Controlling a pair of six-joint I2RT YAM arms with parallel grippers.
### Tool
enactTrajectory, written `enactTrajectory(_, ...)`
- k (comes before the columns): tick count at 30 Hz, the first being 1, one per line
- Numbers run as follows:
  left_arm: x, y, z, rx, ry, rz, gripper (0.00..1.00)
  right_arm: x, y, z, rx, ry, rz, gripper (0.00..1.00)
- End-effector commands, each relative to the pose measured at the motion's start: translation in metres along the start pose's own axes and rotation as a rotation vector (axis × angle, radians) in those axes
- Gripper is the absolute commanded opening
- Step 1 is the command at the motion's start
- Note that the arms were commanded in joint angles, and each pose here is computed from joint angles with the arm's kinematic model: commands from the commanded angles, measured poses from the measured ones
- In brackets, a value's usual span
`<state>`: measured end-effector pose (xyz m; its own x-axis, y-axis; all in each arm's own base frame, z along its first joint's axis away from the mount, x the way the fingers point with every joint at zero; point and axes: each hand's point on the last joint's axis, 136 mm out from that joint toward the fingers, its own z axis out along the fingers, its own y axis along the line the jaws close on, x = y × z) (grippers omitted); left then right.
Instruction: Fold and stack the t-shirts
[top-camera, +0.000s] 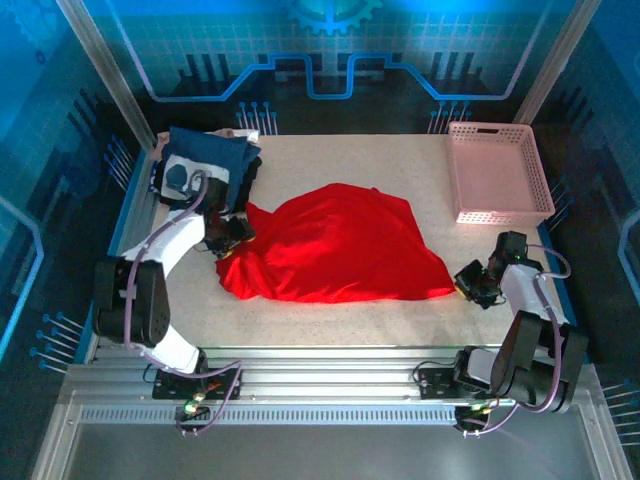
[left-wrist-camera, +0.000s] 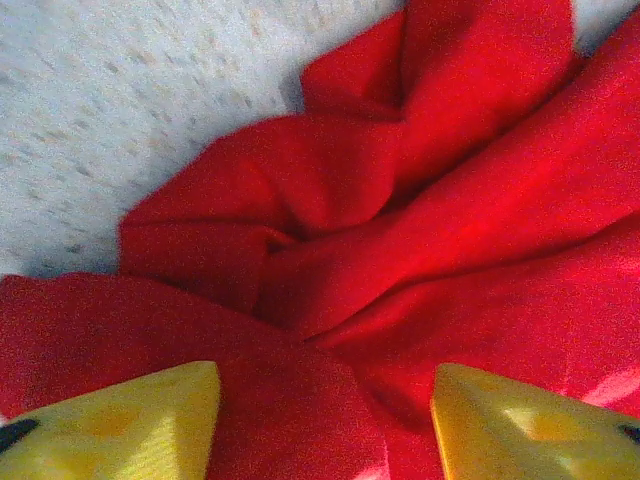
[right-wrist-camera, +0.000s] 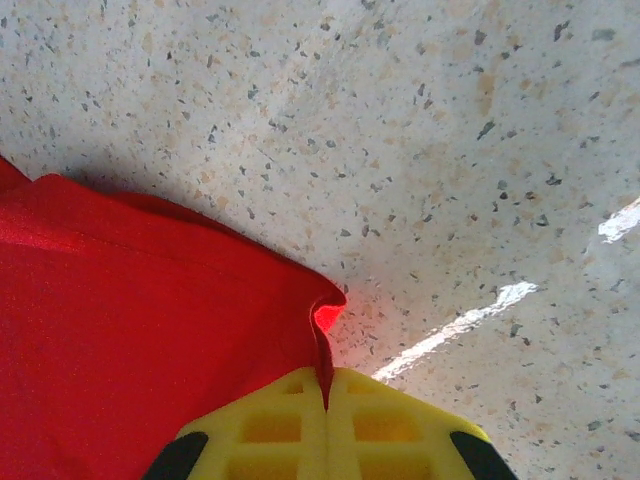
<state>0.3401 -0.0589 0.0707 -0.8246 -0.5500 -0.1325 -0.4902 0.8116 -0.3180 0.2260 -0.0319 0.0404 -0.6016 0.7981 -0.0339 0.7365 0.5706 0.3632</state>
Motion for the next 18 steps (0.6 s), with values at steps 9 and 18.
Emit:
enactTrajectory(9,0.032,-0.020,-0.039,0.075,0.062,0.145,0.00,-0.014,0.021,-0.023,-0.039,-0.029,-0.043,0.03)
enactTrajectory(18,-0.020,-0.053,-0.157,0.177,-0.250,0.216,0.00,-0.028,0.038,-0.054,-0.069,-0.097,-0.069,0.02)
